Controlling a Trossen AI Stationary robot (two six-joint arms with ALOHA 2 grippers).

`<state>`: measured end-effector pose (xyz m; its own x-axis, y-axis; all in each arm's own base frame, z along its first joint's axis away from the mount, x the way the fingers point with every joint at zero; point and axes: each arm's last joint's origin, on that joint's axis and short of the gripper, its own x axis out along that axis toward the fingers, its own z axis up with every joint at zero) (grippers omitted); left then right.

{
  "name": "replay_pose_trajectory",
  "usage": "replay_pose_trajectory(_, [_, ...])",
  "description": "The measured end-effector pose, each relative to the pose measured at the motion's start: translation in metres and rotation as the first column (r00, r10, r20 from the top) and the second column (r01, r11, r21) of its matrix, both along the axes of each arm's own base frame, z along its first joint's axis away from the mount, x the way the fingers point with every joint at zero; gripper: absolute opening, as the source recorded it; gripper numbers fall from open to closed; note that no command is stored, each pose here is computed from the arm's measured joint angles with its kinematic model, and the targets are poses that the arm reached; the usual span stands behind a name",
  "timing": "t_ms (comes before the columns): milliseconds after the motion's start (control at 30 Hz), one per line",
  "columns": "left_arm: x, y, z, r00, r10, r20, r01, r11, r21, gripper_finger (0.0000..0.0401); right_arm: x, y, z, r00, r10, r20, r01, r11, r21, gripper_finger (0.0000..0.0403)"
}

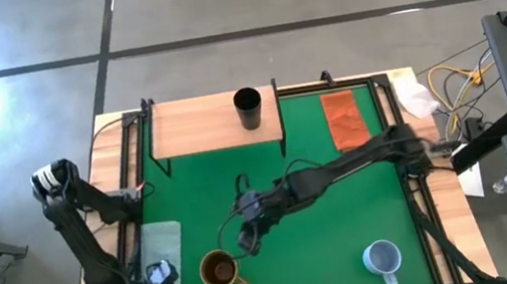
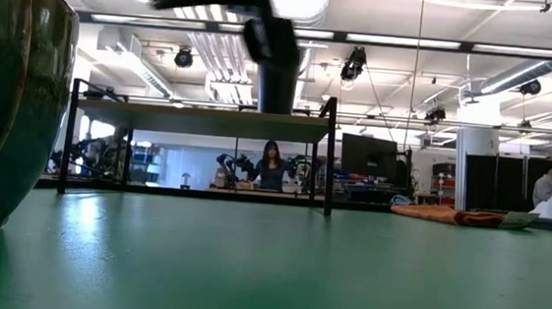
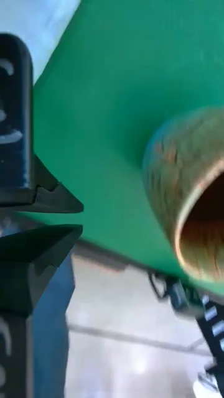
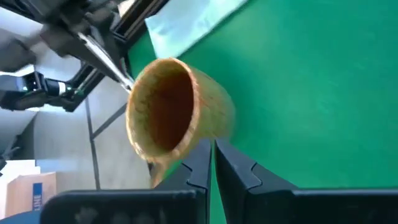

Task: Stack small to large cups/mugs on shelf
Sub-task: Put the patterned brown mug on the shelf

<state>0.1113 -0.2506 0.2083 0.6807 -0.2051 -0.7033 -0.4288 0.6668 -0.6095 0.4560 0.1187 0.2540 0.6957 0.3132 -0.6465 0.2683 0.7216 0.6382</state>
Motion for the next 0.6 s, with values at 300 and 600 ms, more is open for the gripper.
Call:
replay_pose_trajectory(300, [0.011,0.0,-0.04,0.995,0.08,-0.06,-0.073,0.991,0.11,0.0026,0.045,0.011,-0.008,0.997,0.013,-0.077,-0.016,0.999,-0.043,0.0013])
replay_pose_trajectory(600, [0.024,0.007,-0.058,0.985,0.175,0.003,-0.173,0.97,0.17,0.0026,0.047,0.024,-0.023,0.964,0.042,-0.263,-0.069,0.993,-0.097,0.0013])
